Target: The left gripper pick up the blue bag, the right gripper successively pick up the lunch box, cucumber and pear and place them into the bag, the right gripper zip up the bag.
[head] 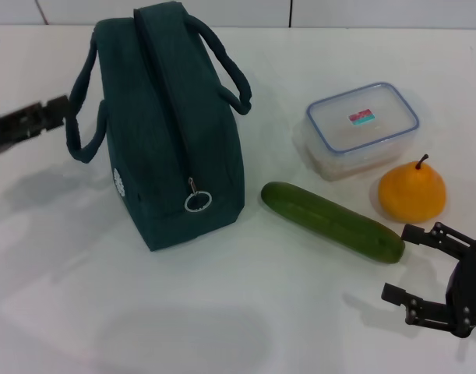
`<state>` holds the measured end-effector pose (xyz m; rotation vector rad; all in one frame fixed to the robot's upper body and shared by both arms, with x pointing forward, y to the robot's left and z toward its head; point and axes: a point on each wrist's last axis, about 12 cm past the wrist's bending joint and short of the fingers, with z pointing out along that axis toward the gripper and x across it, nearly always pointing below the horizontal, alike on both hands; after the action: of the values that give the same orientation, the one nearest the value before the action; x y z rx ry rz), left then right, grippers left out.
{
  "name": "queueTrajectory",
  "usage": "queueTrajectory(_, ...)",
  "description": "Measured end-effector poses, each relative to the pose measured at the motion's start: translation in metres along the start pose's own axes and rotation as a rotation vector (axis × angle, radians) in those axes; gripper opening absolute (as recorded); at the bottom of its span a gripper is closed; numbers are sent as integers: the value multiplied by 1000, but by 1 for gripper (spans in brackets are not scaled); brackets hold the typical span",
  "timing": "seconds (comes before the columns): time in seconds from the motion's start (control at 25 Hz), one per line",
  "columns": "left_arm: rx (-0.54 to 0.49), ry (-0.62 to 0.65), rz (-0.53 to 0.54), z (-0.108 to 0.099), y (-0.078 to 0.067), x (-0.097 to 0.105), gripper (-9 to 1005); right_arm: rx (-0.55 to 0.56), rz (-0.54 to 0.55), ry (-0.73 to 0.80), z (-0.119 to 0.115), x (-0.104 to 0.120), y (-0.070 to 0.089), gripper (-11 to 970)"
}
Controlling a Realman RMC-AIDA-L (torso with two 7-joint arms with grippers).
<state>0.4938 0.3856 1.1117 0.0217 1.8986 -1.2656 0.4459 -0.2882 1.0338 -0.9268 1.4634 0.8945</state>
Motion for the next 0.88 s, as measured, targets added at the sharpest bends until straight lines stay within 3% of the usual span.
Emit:
queueTrajectory(0.24,-127,135,-6,29,-17,-51,846,-4,-3,-1,2,-1,-2,862)
queueTrajectory(0.36,-171,214,-2,45,-26,-64,837,0,-3,1,2,-1,-2,861)
queueTrajectory(0.56,-221,324,-2,70,-38,-80,822,0,-2,3,2,-1,-2,861)
queueTrajectory(0.88,-326,410,3,88,-39,-86,797,3,-2,6,2,0,-2,861)
